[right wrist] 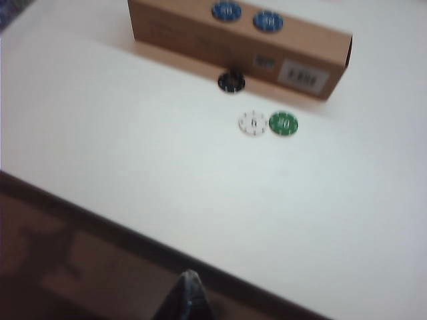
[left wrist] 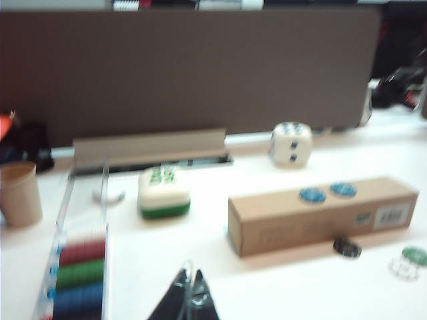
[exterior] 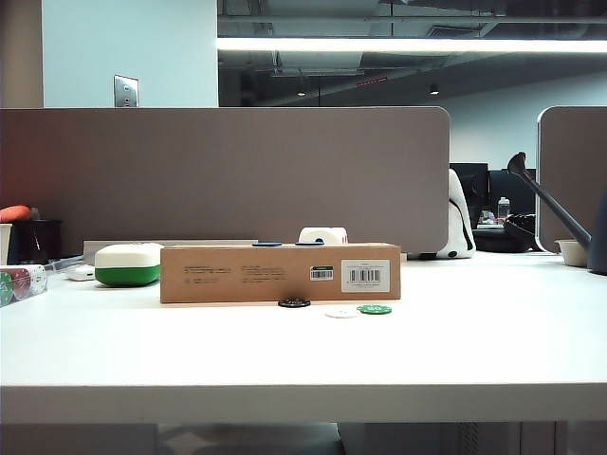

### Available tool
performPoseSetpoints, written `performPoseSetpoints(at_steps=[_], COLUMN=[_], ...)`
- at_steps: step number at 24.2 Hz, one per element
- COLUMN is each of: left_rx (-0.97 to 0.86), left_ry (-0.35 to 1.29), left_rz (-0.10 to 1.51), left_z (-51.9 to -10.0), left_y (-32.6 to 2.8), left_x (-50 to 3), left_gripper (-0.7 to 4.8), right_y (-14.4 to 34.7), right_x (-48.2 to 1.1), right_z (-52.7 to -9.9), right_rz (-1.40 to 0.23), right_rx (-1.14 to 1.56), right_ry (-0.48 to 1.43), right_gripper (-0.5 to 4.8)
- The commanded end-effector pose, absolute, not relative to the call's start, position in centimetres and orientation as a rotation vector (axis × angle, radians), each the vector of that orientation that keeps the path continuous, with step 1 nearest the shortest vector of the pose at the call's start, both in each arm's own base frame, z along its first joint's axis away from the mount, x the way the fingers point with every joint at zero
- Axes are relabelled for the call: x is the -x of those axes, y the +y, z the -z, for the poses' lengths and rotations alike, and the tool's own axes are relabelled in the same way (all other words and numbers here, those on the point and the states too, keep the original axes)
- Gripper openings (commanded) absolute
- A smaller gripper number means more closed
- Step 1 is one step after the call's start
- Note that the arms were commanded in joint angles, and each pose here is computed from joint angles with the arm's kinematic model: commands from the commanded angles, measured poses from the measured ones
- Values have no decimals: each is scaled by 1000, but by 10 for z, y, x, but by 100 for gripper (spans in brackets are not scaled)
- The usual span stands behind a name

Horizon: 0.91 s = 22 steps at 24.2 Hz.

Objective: Push the chip, whose value equals the sum of all the chip values on the rectangular box, forward next to the box.

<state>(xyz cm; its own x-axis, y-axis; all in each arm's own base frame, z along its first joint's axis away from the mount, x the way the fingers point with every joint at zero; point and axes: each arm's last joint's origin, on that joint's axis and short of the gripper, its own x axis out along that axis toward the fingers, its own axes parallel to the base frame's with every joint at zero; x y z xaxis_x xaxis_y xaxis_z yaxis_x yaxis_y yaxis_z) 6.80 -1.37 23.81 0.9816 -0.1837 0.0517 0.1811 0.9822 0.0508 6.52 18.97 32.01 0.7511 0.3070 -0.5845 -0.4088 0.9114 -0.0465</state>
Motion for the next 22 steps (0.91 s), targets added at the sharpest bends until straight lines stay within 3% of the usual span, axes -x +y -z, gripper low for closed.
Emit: performPoseSetpoints(at_steps=[1,10,22], left_rx=[-50,-69,-72], left_ry=[-14,143,170], left_rz=[184,190,191], left_z=[-222,-172,-166], left_y=[-15,-18,-18], left_x=[-75,-88,-89], left_gripper=[-5,-5,-5], right_y=[171,110,60], right_x=[-56,-34,-27], right_z=[-309,-282,-237], right_rz=[-444,-577,-644], right_rx=[26,-170,-405], right_ry=[581,480,368], right_gripper=[-4,-4,-4])
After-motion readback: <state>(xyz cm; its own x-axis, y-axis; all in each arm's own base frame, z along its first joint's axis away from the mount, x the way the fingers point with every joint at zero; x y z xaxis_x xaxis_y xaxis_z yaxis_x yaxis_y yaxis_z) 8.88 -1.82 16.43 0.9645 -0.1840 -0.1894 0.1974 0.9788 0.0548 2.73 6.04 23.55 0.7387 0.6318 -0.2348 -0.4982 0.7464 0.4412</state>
